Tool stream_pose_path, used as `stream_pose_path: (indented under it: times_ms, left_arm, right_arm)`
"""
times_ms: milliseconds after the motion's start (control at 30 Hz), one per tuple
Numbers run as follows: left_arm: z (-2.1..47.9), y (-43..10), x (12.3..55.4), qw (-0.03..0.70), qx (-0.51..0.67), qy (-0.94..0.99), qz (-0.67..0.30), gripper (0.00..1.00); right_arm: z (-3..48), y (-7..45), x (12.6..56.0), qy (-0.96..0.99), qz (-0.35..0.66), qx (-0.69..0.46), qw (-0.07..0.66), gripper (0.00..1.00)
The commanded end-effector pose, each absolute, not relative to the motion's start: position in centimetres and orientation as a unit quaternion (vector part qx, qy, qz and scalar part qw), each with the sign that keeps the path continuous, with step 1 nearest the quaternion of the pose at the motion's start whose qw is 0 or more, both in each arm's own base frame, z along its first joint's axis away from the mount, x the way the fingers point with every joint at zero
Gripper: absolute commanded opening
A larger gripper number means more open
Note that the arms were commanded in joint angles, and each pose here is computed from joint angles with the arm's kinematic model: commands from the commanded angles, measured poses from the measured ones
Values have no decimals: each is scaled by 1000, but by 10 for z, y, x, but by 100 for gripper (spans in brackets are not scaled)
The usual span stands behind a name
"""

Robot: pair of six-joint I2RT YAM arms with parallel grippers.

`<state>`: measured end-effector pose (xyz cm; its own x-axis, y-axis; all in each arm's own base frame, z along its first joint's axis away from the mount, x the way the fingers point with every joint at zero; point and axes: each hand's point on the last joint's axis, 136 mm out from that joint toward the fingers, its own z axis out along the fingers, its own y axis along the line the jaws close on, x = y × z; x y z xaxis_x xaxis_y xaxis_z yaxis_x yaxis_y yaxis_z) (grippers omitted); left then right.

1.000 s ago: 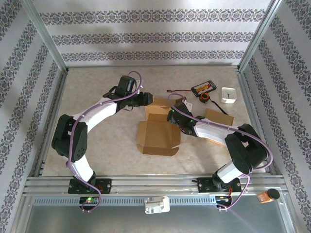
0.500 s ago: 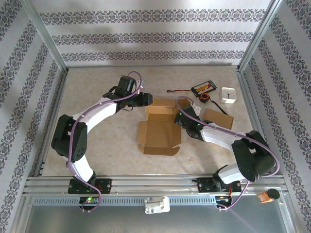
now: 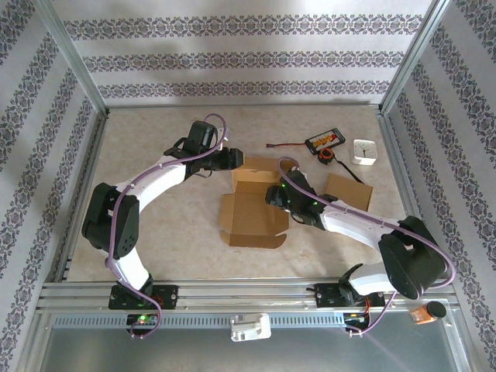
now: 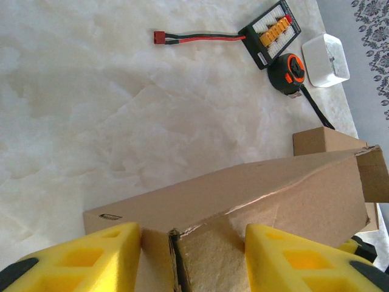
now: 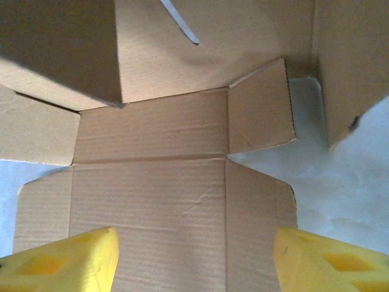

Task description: Fold the paper box

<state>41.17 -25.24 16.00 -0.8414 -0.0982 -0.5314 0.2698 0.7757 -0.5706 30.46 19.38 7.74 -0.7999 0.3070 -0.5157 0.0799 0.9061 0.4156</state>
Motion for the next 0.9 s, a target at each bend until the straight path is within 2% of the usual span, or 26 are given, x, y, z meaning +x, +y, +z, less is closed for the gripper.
stream_pose_path:
  times_ms: [0, 267, 400, 567, 667, 867]
  left_arm:
    - [155, -252, 403, 262, 53, 909, -319, 47]
    - [155, -251, 403, 264, 55, 909, -317, 47]
    - [153, -254, 402, 255, 57, 911, -318, 47]
    - [153, -254, 402, 256, 57, 911, -318, 47]
    - [154, -255, 401, 256, 59, 911, -318, 47]
    - [155, -257, 398, 258, 62, 911, -317, 47]
  right_arm:
    - [90, 199, 321, 928, 171, 100, 316, 68]
    - [111, 221, 300, 914, 166, 40, 368, 72]
    - [122, 215, 298, 902, 141, 41, 407, 78]
    - [87, 202, 320, 923, 158, 42, 349, 80]
    - [81, 209, 329, 930, 141, 0, 339, 84]
    - [67, 191, 350, 935, 130, 49, 326, 94]
